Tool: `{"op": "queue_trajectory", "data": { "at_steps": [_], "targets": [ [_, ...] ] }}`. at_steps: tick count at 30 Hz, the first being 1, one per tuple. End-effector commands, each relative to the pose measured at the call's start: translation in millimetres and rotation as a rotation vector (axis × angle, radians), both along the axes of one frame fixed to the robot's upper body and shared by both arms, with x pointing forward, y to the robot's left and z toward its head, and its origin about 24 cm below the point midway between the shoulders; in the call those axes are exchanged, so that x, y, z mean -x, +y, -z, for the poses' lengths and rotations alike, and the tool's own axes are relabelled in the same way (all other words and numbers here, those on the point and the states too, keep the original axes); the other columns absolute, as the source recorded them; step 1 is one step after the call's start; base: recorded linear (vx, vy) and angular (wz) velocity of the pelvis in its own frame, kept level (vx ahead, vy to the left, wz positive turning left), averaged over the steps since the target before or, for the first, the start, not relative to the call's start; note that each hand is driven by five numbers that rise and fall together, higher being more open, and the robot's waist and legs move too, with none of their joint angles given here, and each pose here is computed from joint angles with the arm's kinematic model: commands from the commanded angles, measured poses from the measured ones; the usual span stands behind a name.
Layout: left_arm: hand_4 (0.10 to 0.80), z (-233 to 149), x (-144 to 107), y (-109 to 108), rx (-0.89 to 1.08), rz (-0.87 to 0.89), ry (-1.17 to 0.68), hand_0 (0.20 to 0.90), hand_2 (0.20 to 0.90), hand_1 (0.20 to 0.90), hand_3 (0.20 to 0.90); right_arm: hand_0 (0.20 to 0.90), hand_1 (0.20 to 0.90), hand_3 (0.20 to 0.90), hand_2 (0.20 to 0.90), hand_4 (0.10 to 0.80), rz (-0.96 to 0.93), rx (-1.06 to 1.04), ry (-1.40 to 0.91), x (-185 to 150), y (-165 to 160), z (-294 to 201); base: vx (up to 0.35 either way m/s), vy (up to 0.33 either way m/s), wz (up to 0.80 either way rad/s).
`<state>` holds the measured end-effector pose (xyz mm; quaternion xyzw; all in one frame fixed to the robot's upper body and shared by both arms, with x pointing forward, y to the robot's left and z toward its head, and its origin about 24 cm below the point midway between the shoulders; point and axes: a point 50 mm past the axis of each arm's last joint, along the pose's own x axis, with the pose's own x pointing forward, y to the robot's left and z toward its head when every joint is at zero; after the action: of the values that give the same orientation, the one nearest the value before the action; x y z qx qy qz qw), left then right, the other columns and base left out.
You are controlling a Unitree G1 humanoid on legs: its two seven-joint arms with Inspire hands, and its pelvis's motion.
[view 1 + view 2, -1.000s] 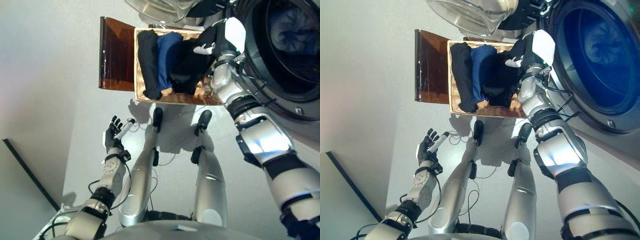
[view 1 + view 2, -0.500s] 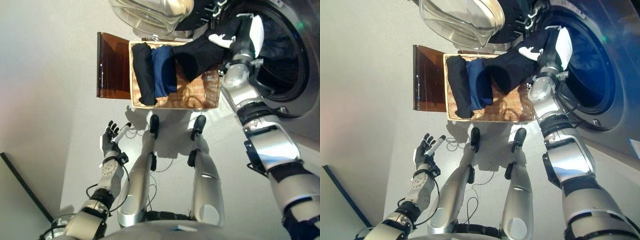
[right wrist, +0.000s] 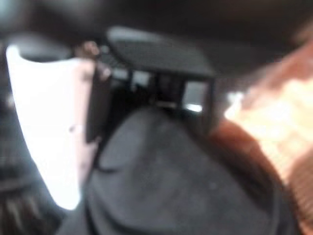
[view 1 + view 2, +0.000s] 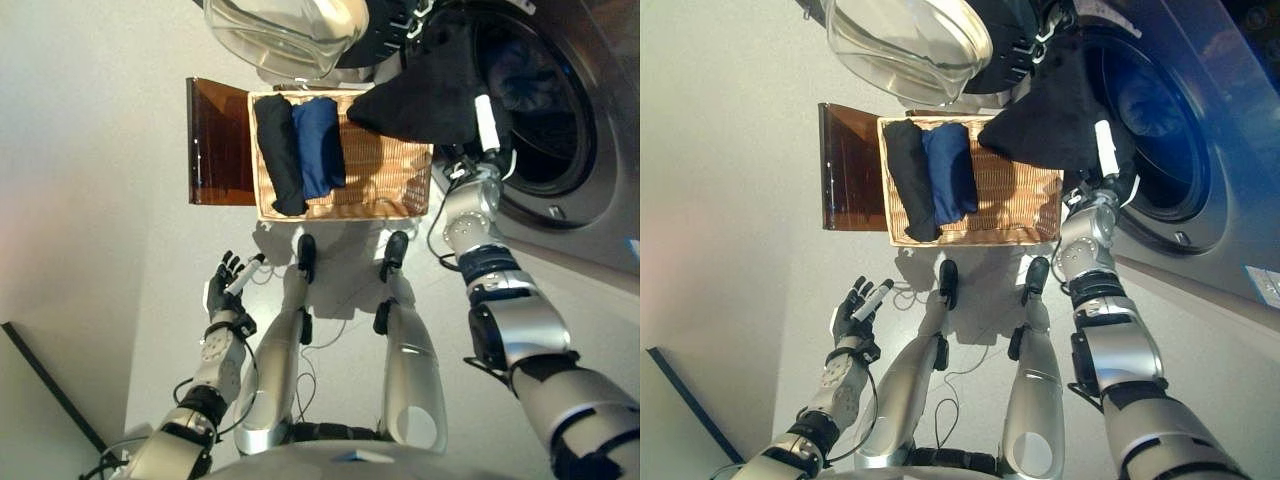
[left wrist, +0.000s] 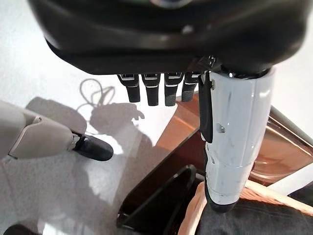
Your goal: Pick up the clothes and place them into the washing machine
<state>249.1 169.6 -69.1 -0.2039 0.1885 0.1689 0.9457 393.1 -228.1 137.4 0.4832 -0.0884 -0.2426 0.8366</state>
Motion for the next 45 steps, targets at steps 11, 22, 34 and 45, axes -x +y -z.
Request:
{"op": "queue_trajectory", "data": {
  "at_steps": [11, 22, 34, 45],
  "targets": [
    [0.800, 30.1, 34.0, 0.8, 0.014, 0.004, 0.140, 0.900, 0.900, 0.900, 0.900, 0.200, 0.200, 0.200, 0.200, 0.300, 0.219, -0.303, -0.420, 6.4, -42.1, -71.4, 0.009, 0.003, 0.00],
    [0.800, 38.9, 44.6, 0.3, -0.012, 0.038, 0.194, 0.900, 0.900, 0.900, 0.900, 0.200, 0.200, 0.200, 0.200, 0.300, 0.415, -0.270, -0.453, 27.4, -105.4, -132.6, 0.022, -0.005, 0.01],
    [0.800, 40.0, 48.5, 4.5, -0.018, 0.038, 0.198, 0.900, 0.900, 0.900, 0.900, 0.200, 0.200, 0.200, 0.200, 0.300, 0.529, -0.202, -0.480, 56.7, -146.9, -179.6, 0.007, -0.002, 0.00],
    [0.800, 35.9, 44.1, -1.7, -0.008, 0.054, 0.170, 0.900, 0.900, 0.900, 0.900, 0.900, 0.900, 0.900, 0.900, 0.800, 0.529, -0.125, -0.415, 56.6, -148.8, -185.5, -0.002, -0.001, -0.01]
  ]
}}
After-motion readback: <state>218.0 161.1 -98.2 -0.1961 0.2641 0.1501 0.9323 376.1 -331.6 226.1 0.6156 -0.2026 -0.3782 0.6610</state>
